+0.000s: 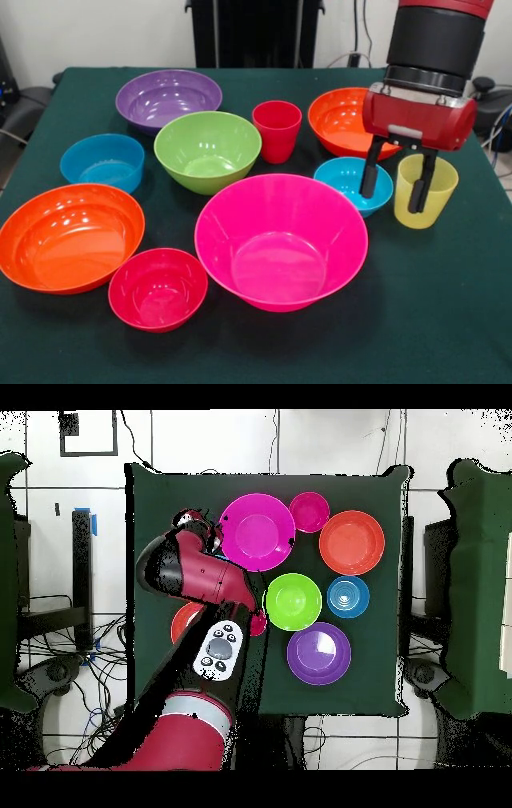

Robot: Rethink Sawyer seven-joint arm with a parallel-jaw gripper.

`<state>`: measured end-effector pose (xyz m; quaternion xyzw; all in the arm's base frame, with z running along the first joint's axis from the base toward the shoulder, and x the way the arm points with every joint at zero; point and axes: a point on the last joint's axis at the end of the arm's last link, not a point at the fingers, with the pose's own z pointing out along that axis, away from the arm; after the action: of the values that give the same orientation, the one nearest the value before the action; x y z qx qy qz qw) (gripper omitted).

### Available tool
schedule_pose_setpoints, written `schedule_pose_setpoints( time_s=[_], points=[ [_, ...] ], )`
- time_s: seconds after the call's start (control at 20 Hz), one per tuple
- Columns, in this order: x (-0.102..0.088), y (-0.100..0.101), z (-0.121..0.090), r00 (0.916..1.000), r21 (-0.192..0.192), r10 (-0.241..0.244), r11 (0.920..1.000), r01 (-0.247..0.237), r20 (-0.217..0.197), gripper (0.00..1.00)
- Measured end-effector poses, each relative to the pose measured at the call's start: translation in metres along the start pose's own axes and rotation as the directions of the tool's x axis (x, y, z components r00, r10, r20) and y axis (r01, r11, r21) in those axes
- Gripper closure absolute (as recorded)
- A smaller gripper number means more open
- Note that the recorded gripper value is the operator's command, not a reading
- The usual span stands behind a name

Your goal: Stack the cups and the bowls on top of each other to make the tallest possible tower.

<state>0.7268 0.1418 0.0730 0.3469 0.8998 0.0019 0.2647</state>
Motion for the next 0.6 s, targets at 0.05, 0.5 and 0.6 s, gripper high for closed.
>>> schedule_pose_setpoints(
  time_s=[0.05, 0.5, 0.6],
  points=[
    [-0.002, 0.004, -0.001, 1.0, -0.003, -0.006, 1.0, 0.006, -0.004, 0.0],
    [-0.014, 0.024, -0.002, 0.9988, -0.027, -0.048, 0.9985, 0.048, 0.004, 0.0],
    [-0.015, 0.025, 0.001, 0.9984, -0.027, -0.055, 0.9981, 0.055, 0.009, 0.0]
  ],
)
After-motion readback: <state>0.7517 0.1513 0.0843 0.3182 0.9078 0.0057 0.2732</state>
